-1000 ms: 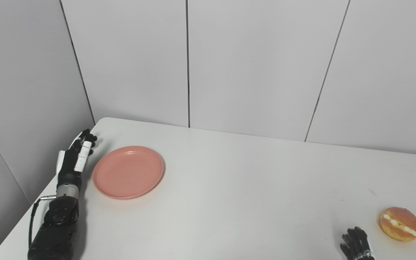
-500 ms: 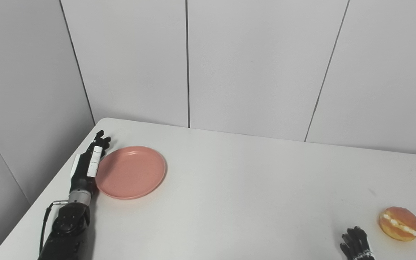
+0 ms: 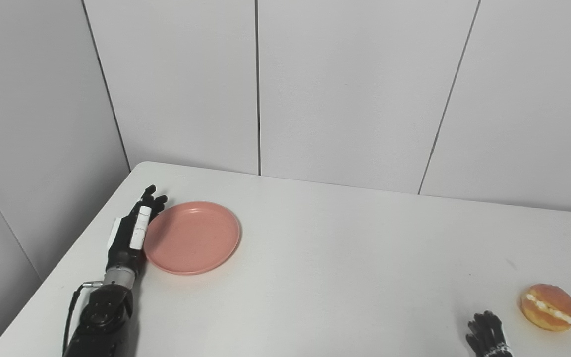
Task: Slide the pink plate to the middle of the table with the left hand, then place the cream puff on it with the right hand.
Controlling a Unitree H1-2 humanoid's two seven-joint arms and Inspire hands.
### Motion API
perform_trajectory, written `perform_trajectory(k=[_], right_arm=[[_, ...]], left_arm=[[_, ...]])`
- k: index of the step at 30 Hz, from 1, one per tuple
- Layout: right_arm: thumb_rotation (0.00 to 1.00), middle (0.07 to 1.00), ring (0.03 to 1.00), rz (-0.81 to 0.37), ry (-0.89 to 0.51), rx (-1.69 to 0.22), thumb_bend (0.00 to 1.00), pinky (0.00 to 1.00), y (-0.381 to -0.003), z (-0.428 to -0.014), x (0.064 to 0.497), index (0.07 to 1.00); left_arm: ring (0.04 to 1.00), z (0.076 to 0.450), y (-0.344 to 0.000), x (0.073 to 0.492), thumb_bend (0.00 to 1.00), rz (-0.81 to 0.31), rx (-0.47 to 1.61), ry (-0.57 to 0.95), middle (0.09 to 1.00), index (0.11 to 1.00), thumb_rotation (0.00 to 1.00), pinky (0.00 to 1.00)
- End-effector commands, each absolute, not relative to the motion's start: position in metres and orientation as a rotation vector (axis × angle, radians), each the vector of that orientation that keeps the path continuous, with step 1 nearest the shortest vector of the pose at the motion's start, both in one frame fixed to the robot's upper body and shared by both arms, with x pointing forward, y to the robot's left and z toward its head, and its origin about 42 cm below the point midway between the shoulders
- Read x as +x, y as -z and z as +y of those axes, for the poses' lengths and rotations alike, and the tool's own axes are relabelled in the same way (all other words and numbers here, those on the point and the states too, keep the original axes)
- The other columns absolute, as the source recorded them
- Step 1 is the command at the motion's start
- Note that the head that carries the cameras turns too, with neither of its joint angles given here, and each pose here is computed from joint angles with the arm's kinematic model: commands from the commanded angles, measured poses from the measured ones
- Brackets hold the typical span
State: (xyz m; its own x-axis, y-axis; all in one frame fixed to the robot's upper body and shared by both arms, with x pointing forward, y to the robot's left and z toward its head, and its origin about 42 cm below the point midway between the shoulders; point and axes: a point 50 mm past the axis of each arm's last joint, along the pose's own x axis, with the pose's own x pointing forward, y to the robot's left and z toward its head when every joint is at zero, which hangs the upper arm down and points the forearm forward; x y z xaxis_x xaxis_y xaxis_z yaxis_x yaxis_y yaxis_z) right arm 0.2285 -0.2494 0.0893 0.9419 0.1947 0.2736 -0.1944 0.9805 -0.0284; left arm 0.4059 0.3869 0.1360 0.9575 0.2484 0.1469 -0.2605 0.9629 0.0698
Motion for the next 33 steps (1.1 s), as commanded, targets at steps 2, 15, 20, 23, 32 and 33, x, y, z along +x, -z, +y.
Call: perform_trajectory(k=[2,15,20,23,32,33], right_arm=[[1.0,0.985,0.988,-0.104,-0.191,-0.017,0.91,1.0,-0.058,-0.254,0.213,1.0],[1.0,0.984,0.985,-0.118,-0.202,-0.031,0.91,1.0,-0.059,-0.25,0.213,1.0],[1.0,0.986,0.987,-0.119,-0.204,-0.04,0.91,1.0,-0.059,-0.25,0.212,1.0],[1.0,0.986,0.986,-0.121,-0.208,-0.051,0.92,1.0,-0.06,-0.249,0.212,1.0],[1.0,0.984,0.986,-0.133,-0.217,-0.065,0.92,1.0,-0.059,-0.249,0.213,1.0],[1.0,0.982,0.983,-0.135,-0.219,-0.069,0.92,1.0,-0.06,-0.249,0.213,1.0]], left_arm=[[0.883,0.379,-0.131,0.404,0.9,-0.132,0.084,-0.253,0.844,0.895,0.97,0.9],[0.873,0.36,-0.133,0.408,0.94,-0.137,0.024,-0.235,0.843,0.886,0.96,0.86],[0.879,0.346,-0.133,0.412,0.92,-0.135,0.012,-0.209,0.843,0.876,0.96,0.88],[0.876,0.336,-0.134,0.414,0.91,-0.133,0.0,-0.201,0.841,0.875,0.97,0.88],[0.879,0.316,-0.13,0.415,0.93,-0.118,-0.018,-0.174,0.84,0.9,0.97,0.9],[0.874,0.313,-0.129,0.414,0.93,-0.116,-0.02,-0.172,0.835,0.897,0.97,0.9]])
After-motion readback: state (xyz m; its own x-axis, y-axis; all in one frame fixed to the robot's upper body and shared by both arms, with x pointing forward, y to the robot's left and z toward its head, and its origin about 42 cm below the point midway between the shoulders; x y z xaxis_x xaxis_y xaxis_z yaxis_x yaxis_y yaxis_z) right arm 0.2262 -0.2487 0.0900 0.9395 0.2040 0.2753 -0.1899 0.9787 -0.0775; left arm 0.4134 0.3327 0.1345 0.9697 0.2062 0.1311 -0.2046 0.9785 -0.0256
